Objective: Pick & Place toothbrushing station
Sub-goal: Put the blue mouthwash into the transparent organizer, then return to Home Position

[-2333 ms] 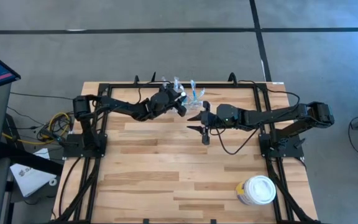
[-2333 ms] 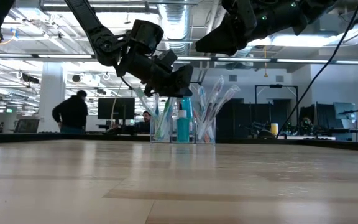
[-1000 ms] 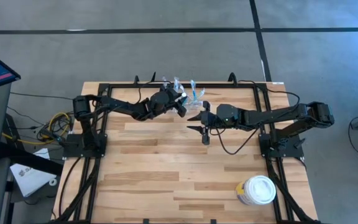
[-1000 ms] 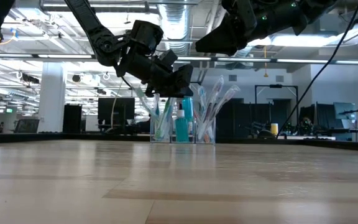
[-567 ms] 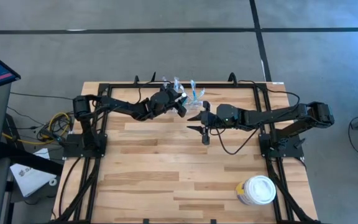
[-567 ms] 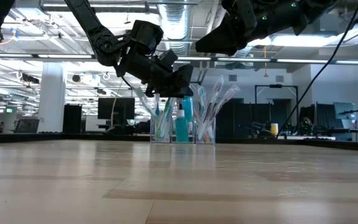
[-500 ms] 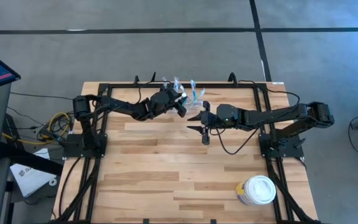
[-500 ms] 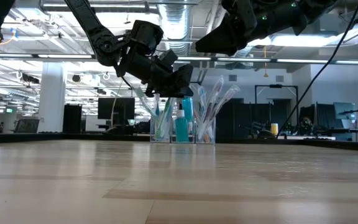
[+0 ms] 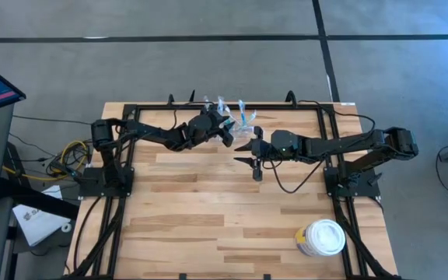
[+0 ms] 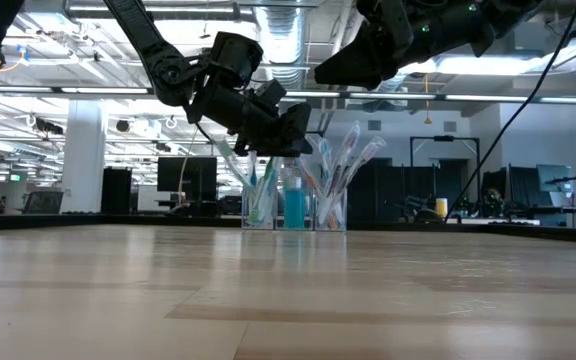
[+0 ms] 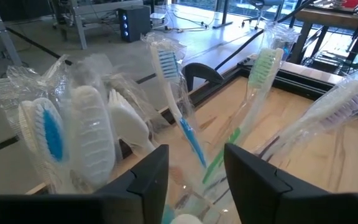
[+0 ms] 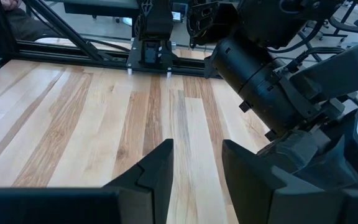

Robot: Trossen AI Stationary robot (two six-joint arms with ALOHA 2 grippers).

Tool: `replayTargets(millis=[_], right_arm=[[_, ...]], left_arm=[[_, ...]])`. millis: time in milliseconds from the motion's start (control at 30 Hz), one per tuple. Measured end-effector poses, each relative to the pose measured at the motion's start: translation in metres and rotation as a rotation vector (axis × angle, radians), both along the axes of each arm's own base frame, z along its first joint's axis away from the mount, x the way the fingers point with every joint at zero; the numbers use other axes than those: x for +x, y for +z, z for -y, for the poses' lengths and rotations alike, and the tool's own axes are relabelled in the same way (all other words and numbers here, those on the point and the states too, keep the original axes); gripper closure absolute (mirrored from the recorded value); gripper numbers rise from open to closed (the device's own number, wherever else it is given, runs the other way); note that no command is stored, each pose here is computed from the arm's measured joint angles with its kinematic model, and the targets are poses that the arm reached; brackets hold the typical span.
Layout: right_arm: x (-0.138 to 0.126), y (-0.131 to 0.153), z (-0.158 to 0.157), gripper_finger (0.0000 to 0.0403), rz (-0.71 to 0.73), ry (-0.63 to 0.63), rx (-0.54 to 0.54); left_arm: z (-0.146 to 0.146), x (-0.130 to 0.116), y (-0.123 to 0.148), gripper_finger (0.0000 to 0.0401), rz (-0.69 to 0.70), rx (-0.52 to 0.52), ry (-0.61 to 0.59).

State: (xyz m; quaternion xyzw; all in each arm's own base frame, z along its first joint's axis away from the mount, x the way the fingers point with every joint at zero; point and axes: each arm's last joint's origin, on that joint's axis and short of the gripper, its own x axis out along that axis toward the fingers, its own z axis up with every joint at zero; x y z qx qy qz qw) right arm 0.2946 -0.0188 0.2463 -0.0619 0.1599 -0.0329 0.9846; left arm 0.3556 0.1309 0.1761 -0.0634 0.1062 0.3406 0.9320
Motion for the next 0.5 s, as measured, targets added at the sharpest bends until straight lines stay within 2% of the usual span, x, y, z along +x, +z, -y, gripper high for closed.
replayTargets(millis=[233,500], right_arm=[[0.0000,0.0000,0.0000,0.0276,0.000,0.000,0.000],[0.0000,0.0000,0.0000,0.0276,0.000,0.000,0.000]], left_arm=[[0.0000,0.0000,0.0000,0.0221,0.000,0.000,0.000],[0.0000,0.0000,0.0000,0.0215,0.000,0.000,0.000]])
